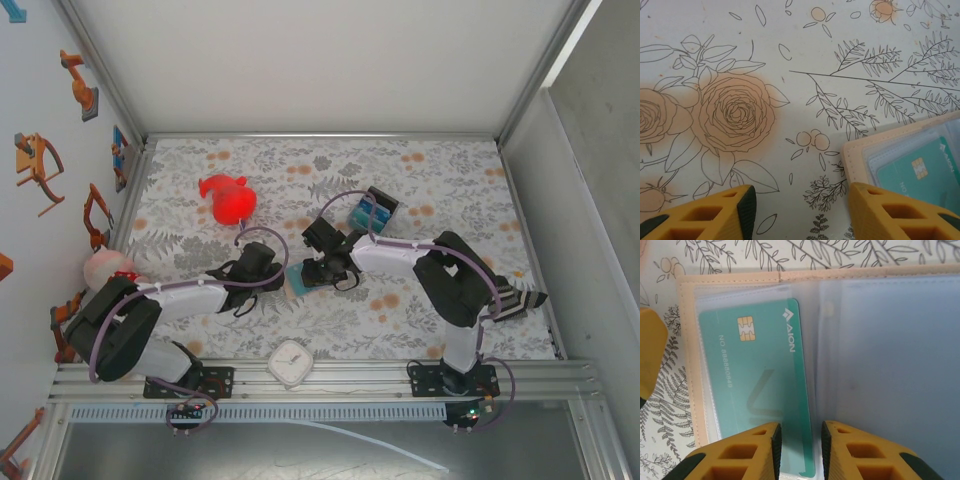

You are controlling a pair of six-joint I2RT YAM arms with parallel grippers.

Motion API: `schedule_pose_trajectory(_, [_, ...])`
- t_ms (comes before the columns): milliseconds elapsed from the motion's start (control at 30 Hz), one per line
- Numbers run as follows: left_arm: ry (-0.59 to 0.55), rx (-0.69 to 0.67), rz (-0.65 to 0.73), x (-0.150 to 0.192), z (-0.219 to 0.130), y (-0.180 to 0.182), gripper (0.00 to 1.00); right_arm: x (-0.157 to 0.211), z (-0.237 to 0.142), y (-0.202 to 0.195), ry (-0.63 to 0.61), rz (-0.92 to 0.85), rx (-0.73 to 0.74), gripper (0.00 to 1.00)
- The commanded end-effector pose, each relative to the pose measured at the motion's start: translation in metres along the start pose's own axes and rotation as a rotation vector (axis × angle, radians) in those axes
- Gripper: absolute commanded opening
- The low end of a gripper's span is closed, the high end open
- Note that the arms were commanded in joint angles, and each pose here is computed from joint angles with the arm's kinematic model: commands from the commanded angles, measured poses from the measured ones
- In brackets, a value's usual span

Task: Take the credit cards out of the card holder

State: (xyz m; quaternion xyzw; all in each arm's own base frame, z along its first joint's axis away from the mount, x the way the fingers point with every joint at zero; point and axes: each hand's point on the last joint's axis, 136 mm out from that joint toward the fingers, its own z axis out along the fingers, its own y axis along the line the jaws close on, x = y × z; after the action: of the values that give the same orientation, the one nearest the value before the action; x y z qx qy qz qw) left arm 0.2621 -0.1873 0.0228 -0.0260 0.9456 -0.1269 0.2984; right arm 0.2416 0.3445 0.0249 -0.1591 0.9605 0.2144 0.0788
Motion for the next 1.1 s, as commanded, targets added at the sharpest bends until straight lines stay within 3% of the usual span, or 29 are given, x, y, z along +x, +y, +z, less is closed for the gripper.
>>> schedule_pose_trajectory(0, [0.015,0.014,0.0,-0.001,0.003,-0.005,0.5,0.003,0.002,0.014,0.01,0.008,-0.062,0.28])
schedule_pose_trajectory(233, [0.023,0.01,0.011,0.0,0.004,-0.005,0.45,-0.005,-0.01,0.029,-0.039,0.014,-0.143,0.25])
schedule_pose_trajectory(600, [0.029,0.021,0.049,0.0,0.0,-0.008,0.41,-0.018,-0.023,0.019,-0.116,0.073,-0.199,0.2])
schedule_pose_trajectory(1067, [0.055,-0.03,0.124,0.009,0.001,-0.009,0.49,-0.019,-0.007,0.013,-0.072,0.054,-0.171,0.23])
